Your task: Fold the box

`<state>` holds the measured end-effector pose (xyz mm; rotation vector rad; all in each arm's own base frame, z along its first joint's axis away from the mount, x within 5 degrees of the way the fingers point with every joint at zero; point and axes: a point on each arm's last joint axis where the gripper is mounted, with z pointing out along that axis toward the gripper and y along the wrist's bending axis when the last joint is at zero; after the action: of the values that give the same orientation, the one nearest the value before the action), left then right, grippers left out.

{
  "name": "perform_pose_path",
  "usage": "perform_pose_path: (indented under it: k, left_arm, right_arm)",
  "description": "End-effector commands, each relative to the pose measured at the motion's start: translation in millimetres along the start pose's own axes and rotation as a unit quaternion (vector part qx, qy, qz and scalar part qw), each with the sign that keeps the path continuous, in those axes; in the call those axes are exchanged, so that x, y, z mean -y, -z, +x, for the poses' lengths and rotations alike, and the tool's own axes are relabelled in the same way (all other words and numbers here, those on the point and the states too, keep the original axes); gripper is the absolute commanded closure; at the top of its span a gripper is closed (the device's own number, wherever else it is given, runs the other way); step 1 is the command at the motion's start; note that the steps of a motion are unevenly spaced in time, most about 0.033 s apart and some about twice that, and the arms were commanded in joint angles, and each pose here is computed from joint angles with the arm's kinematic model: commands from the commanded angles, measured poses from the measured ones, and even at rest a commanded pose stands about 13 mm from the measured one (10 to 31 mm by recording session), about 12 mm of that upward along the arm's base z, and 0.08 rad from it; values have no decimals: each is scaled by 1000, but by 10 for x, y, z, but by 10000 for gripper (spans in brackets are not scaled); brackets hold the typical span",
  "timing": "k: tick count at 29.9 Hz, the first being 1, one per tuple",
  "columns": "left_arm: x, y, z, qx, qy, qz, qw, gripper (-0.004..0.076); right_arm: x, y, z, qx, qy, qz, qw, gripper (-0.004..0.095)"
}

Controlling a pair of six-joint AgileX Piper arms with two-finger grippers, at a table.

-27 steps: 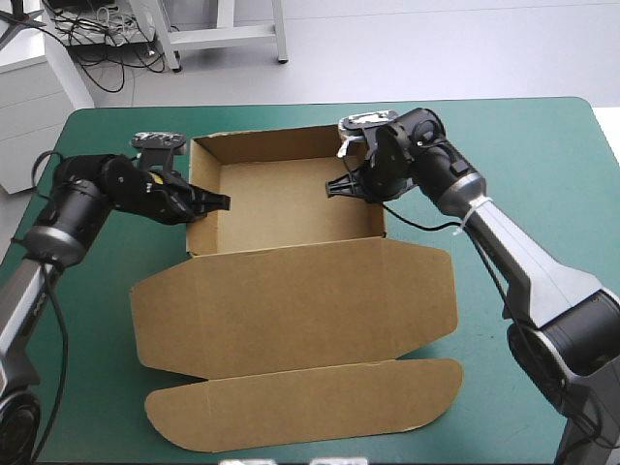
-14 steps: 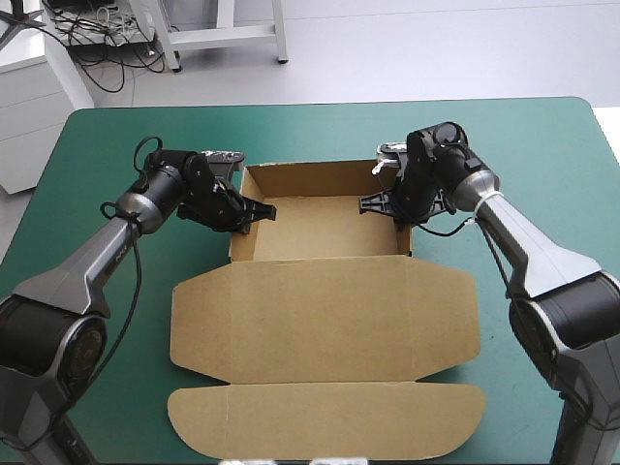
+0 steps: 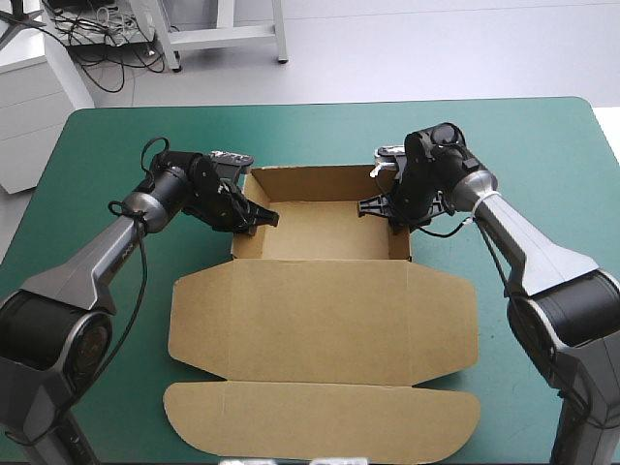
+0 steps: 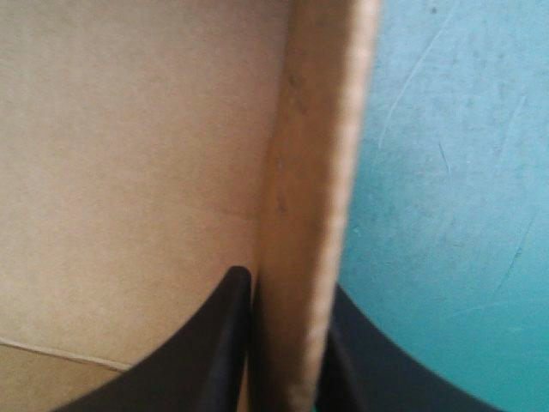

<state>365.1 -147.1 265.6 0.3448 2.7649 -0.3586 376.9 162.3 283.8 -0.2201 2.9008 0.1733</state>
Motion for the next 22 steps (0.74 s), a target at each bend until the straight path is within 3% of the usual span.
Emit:
perform_pose_path:
  k: [1,4,6,11,17,22]
  left_arm:
    - [114,246,-75,50,-9,22,998,339]
    - [116,246,-77,51,-8,22,998,187]
    - [116,246,-77,51,-8,22,998,162]
    - [154,498,-152,68,-21,20,997,165]
    - [305,1234,-354,147,-49,26,988,165]
    - [318,1845,-376,181,-85,-28,979,216]
  right_arm:
    - [-12,335,36,28,3,-7,1000,442]
    - [-5,344,29,31,7,-3,999,319]
    - [-2,355,22,34,7,-1,999,296]
    - [-38,569,-59,72,8,-14,997,301]
    - [-51,1206,-154,177,21,-22,984,301]
    - [90,1625,-52,230,7,-17,973,301]
